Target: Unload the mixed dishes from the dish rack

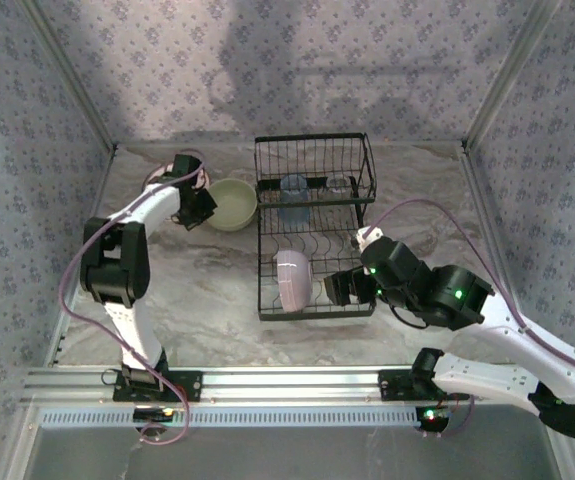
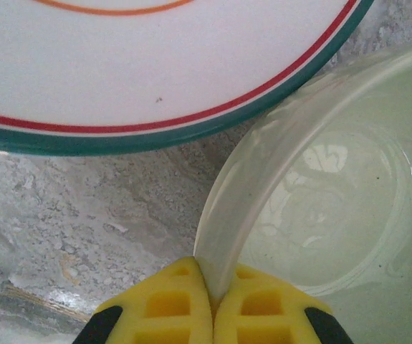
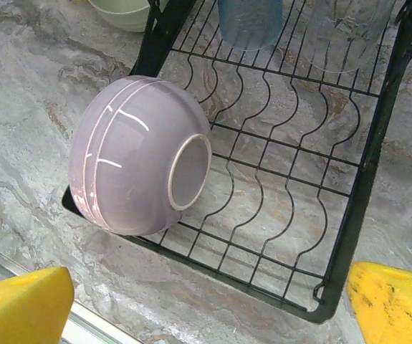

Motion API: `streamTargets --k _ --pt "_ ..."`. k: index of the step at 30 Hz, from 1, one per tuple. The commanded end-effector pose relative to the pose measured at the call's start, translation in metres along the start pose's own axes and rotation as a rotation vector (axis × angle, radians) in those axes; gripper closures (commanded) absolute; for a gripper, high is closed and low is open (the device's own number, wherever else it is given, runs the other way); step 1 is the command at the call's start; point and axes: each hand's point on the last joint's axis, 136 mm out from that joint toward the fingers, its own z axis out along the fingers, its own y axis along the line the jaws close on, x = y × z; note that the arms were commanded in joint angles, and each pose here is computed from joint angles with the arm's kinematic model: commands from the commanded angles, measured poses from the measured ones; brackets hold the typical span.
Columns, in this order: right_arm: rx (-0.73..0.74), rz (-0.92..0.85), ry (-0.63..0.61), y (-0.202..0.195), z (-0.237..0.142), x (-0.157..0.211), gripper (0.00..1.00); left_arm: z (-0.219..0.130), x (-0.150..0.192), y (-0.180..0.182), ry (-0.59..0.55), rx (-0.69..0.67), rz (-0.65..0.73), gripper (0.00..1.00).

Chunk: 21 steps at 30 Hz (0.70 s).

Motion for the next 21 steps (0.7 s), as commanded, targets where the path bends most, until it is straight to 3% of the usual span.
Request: streamTargets --k 1,21 --pt "0.014 0.017 -0.022 -0.003 -0.009 -0.005 0.00 -0.015 -0.024 -0.044 -0.074 0.123 0.001 1.00" --pt "0.034 0.020 -0.011 -0.006 -0.010 0.000 0.00 -0.002 -0.025 -0.072 -0.061 0.147 0.007 1.00"
